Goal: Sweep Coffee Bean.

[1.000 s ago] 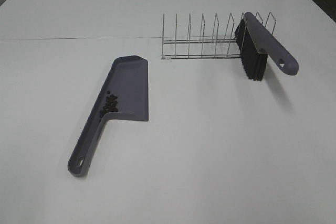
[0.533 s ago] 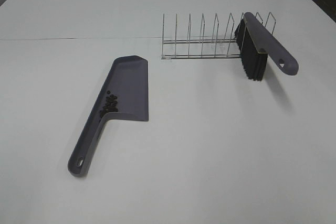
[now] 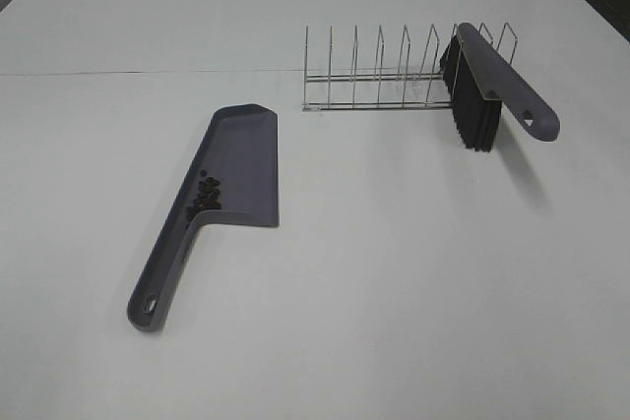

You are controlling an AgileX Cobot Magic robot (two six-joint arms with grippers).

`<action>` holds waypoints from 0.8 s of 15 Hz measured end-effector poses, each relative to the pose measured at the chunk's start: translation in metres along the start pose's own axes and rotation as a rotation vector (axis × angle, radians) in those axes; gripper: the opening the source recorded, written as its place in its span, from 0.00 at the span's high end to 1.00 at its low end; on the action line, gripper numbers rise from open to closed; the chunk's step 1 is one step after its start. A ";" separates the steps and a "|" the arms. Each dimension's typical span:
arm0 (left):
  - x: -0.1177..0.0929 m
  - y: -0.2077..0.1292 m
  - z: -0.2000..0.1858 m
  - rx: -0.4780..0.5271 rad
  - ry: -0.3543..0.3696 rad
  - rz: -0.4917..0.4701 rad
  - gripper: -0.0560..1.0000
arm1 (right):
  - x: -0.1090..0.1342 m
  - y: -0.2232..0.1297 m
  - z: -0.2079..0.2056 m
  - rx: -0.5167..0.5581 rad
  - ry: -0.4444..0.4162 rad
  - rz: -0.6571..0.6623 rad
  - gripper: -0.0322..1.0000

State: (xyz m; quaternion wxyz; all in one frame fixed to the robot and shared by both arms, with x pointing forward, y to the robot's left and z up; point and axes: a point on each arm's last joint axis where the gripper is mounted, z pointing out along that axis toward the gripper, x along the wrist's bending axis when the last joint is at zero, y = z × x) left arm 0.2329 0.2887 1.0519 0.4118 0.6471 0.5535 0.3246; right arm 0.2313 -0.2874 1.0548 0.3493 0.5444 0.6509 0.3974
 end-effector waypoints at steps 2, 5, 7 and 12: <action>0.000 0.000 0.000 0.000 0.000 0.000 0.29 | 0.000 0.000 0.000 0.000 0.000 0.000 0.28; 0.000 0.000 0.000 0.000 0.000 0.000 0.29 | 0.000 0.000 0.000 0.000 0.000 0.000 0.28; 0.000 0.000 0.000 0.000 0.000 0.000 0.29 | 0.000 0.000 0.000 0.000 0.000 0.000 0.28; 0.000 0.000 0.000 0.000 0.000 0.000 0.29 | 0.000 0.000 0.000 0.000 0.000 0.000 0.28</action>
